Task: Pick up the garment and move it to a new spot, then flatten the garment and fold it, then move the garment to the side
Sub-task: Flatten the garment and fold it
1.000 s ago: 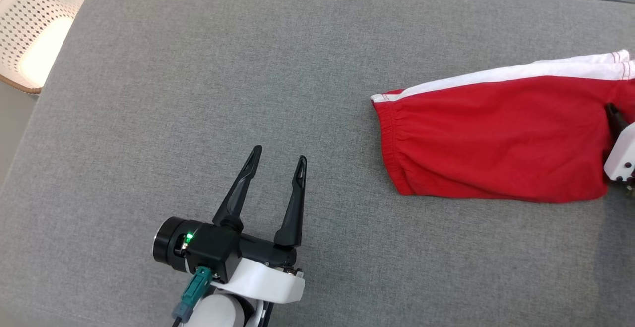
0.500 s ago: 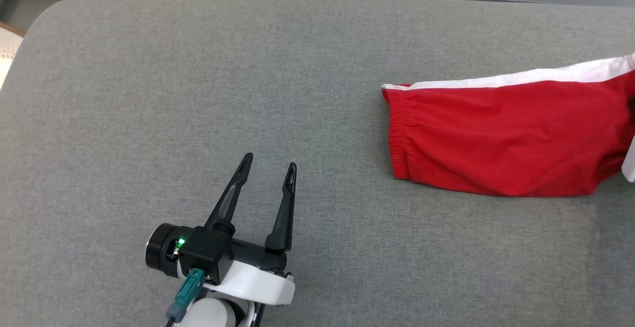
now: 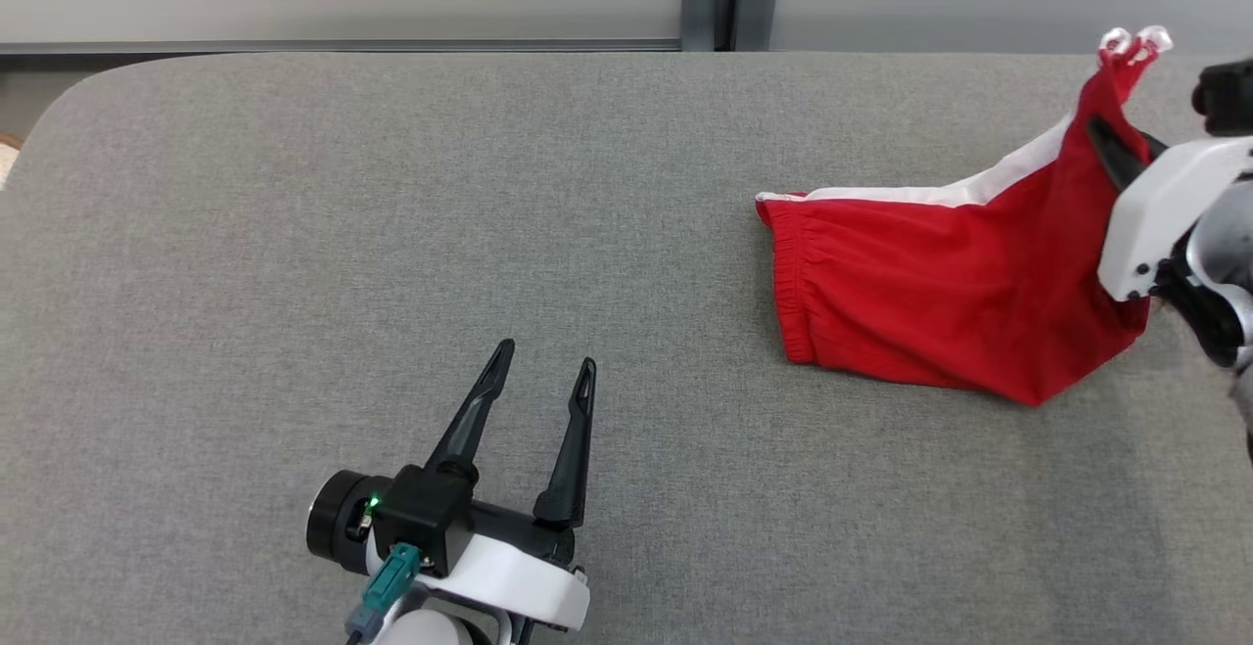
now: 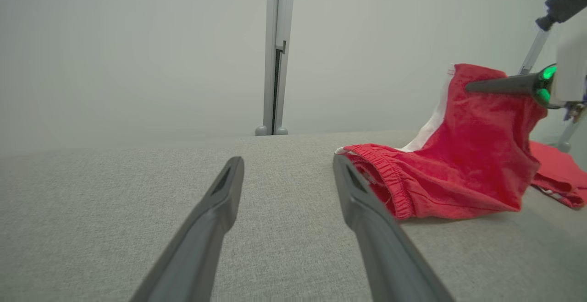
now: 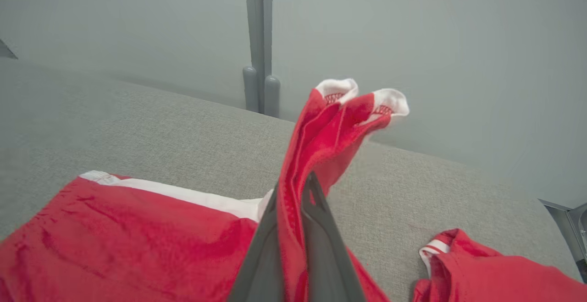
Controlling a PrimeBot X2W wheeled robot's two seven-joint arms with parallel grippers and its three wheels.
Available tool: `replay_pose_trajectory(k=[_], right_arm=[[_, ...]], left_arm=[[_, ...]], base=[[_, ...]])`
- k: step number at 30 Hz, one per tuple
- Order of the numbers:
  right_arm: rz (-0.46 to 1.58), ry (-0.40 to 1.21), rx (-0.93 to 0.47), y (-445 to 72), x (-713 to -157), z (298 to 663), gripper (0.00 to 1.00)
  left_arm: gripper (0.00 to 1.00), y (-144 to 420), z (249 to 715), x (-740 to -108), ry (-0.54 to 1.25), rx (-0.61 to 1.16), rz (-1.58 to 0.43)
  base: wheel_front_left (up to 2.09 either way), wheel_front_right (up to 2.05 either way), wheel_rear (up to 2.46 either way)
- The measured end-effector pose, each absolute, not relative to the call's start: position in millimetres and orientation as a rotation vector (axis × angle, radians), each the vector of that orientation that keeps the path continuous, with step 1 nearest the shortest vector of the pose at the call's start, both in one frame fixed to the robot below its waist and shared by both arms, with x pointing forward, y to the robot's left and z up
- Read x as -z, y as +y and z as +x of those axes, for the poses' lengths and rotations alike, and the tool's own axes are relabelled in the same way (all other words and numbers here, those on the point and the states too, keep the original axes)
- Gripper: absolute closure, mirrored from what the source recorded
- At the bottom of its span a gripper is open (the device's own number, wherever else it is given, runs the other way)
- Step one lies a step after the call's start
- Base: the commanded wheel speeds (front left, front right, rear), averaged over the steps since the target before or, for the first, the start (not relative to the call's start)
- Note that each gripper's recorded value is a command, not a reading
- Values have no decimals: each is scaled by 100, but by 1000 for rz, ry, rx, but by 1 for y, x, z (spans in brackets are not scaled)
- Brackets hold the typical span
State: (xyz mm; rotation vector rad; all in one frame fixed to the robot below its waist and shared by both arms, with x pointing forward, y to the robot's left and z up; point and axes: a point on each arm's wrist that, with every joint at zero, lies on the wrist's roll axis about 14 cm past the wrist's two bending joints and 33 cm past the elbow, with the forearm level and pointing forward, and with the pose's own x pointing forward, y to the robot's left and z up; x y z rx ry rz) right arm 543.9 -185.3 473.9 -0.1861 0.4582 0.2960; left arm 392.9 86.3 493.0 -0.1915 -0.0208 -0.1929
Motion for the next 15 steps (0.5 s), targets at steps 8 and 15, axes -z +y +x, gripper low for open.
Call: replay_pose_trajectory(k=[8, 15], right_arm=[[-164, 467, -484, -101, -477, 531, 100], [-82, 520, -595, -46, -463, 508, 100]], left_arm=[[0, 92, 381, -485, 14, 164, -210], [0, 95, 378, -481, 31, 147, -219]], base=[[0, 0, 0], [0, 0, 0]])
